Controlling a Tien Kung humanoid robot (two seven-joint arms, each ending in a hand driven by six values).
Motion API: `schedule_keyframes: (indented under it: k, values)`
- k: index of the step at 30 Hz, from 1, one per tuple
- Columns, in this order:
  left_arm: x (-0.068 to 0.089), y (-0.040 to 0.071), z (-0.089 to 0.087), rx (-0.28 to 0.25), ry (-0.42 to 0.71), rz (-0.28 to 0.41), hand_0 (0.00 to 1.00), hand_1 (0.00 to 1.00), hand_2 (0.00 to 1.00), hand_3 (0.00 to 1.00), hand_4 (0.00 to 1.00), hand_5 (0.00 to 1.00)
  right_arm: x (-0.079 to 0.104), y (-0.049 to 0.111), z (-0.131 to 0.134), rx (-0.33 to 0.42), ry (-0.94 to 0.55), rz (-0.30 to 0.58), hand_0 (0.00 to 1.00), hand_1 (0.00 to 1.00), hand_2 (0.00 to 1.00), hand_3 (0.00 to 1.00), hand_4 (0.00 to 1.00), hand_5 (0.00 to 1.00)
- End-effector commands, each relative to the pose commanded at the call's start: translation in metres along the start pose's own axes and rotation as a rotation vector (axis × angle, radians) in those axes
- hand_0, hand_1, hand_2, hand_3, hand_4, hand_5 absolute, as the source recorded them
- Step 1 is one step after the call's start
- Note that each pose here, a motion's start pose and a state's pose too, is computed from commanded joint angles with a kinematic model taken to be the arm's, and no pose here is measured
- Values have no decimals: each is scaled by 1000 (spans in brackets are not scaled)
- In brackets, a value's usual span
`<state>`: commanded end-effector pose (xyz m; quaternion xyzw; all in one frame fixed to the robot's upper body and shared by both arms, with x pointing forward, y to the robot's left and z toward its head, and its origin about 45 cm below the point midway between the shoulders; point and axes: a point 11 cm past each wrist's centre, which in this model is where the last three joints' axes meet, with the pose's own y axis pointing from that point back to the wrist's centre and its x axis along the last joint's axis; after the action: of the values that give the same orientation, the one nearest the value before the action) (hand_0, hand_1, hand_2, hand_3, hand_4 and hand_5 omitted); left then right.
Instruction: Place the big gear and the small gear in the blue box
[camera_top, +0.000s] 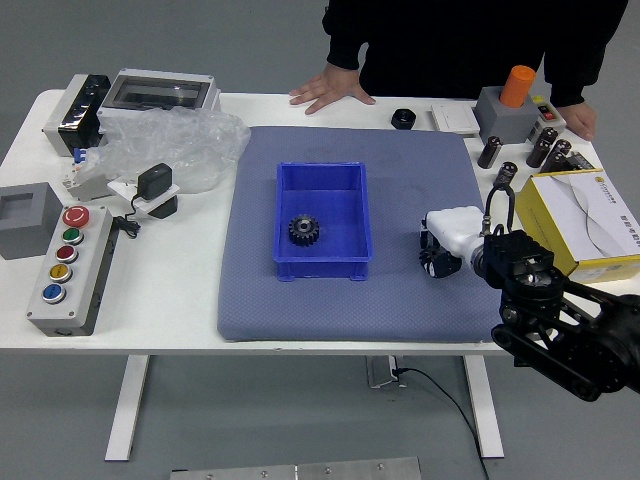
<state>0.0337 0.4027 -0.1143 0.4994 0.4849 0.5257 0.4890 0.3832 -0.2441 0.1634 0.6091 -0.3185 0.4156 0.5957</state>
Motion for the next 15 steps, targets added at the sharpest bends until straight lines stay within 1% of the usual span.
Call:
schedule_keyframes:
  k: [8,15]
  values:
    - [0,0,0,0,1,0,842,805,813,848,731,276,8,0,3,-7,-11,27,639,474,469,504,696,73]
    - [0,0,1,-3,2,0,842,805,814,848,730,277,15,0,5,-11,-24,43,644,475,470,502,700,71]
